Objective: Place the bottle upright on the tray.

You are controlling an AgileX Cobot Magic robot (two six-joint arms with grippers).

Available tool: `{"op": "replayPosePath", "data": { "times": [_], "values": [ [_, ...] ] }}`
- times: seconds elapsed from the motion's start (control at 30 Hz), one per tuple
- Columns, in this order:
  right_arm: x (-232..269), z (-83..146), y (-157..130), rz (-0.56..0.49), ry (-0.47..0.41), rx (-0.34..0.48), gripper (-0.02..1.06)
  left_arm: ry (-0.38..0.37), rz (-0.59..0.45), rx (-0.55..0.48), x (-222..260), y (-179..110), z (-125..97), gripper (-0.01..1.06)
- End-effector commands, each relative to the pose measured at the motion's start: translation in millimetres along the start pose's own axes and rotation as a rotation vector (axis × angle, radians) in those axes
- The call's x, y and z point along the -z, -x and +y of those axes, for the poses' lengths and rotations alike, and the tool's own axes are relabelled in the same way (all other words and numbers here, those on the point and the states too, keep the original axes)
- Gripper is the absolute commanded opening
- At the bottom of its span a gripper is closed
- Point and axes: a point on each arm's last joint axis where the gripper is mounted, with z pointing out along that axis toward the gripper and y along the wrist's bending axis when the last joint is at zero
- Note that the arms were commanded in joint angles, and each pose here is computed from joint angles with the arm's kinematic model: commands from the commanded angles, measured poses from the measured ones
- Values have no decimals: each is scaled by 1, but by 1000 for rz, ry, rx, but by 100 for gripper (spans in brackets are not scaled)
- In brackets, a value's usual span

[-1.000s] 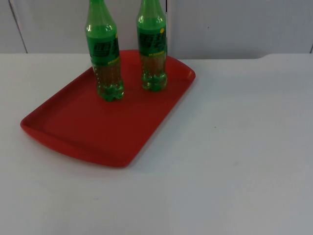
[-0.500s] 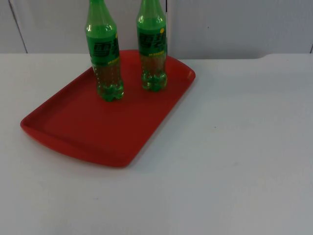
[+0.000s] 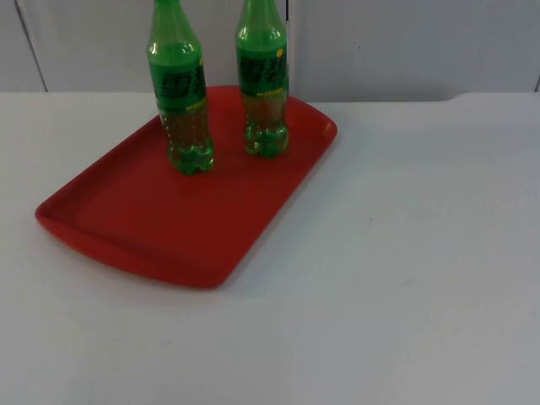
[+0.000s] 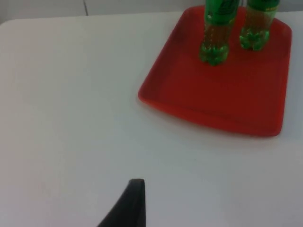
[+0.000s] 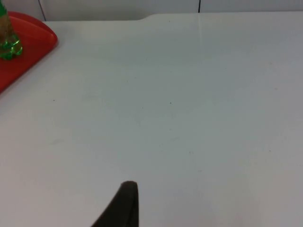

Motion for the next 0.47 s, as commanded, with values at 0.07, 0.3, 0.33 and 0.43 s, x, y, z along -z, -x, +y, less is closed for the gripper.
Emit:
{"op": "replayPosePath", "data": {
  "times": [0.07,0.3,0.33,0.43],
  "values": [
    [0,0,-1,-3,-3,-3,105,35,0,29,0,-1,-1,105],
    [0,0,-1,-3,-3,-3,105,107,-4,67,0,-1,-1,105],
    [0,0,-1,-3,-3,-3,105,120,-4,74,0,-1,-1,105],
    [0,0,-1,-3,-3,-3,105,144,-5,87,0,-1,-1,105]
  ]
}}
